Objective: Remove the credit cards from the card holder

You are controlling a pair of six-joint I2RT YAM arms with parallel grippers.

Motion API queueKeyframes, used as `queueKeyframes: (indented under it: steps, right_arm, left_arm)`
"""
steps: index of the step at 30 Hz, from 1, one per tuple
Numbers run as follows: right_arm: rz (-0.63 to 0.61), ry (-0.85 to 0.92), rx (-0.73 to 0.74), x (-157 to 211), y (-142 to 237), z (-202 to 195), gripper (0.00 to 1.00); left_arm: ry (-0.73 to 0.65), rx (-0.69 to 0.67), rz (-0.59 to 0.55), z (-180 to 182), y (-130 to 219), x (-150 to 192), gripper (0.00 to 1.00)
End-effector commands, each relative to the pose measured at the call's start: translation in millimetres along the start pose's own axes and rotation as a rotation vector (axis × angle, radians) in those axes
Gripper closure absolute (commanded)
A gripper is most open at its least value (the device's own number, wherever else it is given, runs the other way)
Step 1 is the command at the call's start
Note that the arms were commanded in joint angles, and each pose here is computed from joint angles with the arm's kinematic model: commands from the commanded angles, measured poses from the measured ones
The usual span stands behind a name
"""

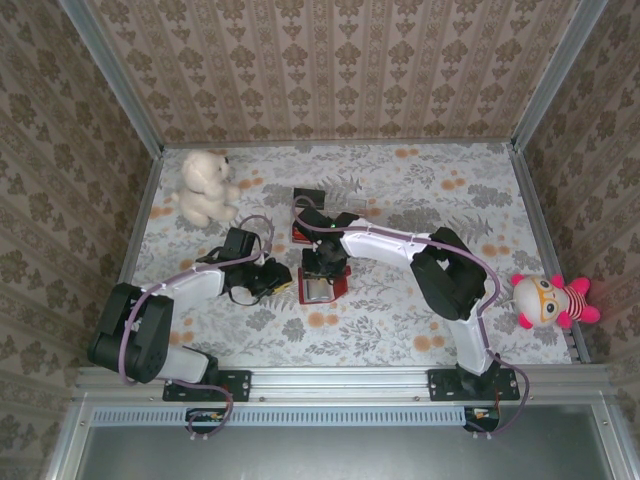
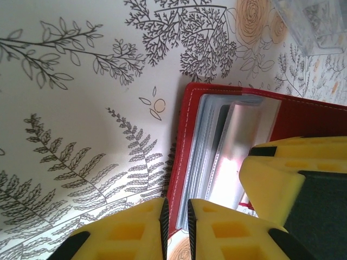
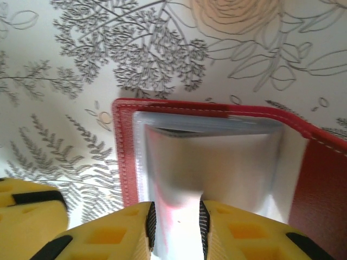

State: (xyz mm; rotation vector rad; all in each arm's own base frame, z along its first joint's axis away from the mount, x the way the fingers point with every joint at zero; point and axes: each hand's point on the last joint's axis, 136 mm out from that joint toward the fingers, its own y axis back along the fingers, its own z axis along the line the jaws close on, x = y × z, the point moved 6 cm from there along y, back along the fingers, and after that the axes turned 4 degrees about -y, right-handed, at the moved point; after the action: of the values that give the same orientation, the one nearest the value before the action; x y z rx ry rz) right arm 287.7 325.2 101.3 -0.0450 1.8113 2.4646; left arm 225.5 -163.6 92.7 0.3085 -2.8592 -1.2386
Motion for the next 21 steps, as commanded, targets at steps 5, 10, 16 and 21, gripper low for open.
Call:
queueKeyframes:
  steps: [5,10,16,21]
  right_arm:
    - [-0.004,0.092,-0.158,0,11,23,0.74]
    - [0.049,0.115,-0.119,5,-2,25,0.75]
    - [0.092,0.091,-0.054,8,-18,16,0.74]
    - [0.104,0.099,0.000,8,-22,11,0.73]
  left_arm:
    - [-0.017,0.001,0.004,-9,-2,-2,0.82]
    - [0.039,-0.034,0.002,6,-3,-2,0.82]
    - [0.036,-0.028,-0.004,3,-2,-4,0.82]
    - [0.029,-0.018,-0.004,1,-1,-5,0.82]
